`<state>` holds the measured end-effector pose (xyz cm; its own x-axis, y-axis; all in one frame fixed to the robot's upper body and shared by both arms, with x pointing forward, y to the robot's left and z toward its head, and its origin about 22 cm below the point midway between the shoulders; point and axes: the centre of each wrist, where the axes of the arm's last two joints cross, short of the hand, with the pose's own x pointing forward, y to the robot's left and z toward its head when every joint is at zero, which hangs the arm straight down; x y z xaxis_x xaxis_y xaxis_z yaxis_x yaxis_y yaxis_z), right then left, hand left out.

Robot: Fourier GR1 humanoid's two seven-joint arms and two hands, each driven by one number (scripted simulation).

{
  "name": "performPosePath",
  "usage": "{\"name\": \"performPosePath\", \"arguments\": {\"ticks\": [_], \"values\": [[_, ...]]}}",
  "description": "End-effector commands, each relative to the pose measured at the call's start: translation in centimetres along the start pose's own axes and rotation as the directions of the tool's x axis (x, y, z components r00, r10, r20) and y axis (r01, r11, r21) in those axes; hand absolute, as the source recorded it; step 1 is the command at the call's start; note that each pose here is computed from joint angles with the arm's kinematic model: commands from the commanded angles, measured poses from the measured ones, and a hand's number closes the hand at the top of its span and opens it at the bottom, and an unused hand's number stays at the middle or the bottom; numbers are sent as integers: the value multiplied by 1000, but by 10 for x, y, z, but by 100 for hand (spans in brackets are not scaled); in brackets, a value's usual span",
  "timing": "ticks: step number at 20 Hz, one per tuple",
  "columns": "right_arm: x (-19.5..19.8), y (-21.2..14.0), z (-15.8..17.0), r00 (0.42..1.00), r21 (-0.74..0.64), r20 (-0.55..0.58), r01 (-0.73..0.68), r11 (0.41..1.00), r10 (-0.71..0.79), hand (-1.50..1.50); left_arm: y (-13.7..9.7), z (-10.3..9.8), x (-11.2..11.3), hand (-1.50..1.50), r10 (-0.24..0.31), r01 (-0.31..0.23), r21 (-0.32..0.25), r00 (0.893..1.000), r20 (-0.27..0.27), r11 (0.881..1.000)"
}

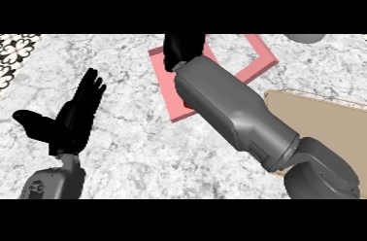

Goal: Pick the bell pepper from the tray and place it in the cardboard box

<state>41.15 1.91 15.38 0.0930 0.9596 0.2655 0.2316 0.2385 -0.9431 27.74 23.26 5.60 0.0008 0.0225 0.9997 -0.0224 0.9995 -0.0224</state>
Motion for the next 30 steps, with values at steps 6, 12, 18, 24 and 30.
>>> {"name": "performPosePath", "arguments": {"ticks": [6,12,18,24,30], "values": [[15,-27,0,879,-197,29,473,859,-477,-150,4,-3,-2,0,7,-7,27,1000,-11,1000],[10,-41,3,644,-260,20,742,618,-765,-150,6,0,2,0,2,-1,20,1000,-17,1000],[-7,-28,12,554,-283,62,808,517,-830,-150,32,-1,5,0,-7,8,70,1000,-20,997],[-44,-1,13,553,-346,101,799,492,-827,-150,24,15,-2,0,11,-10,59,1000,-27,998],[-67,-13,22,518,-311,113,829,465,-848,-150,22,11,-2,0,-26,28,105,1000,-16,994]]}}
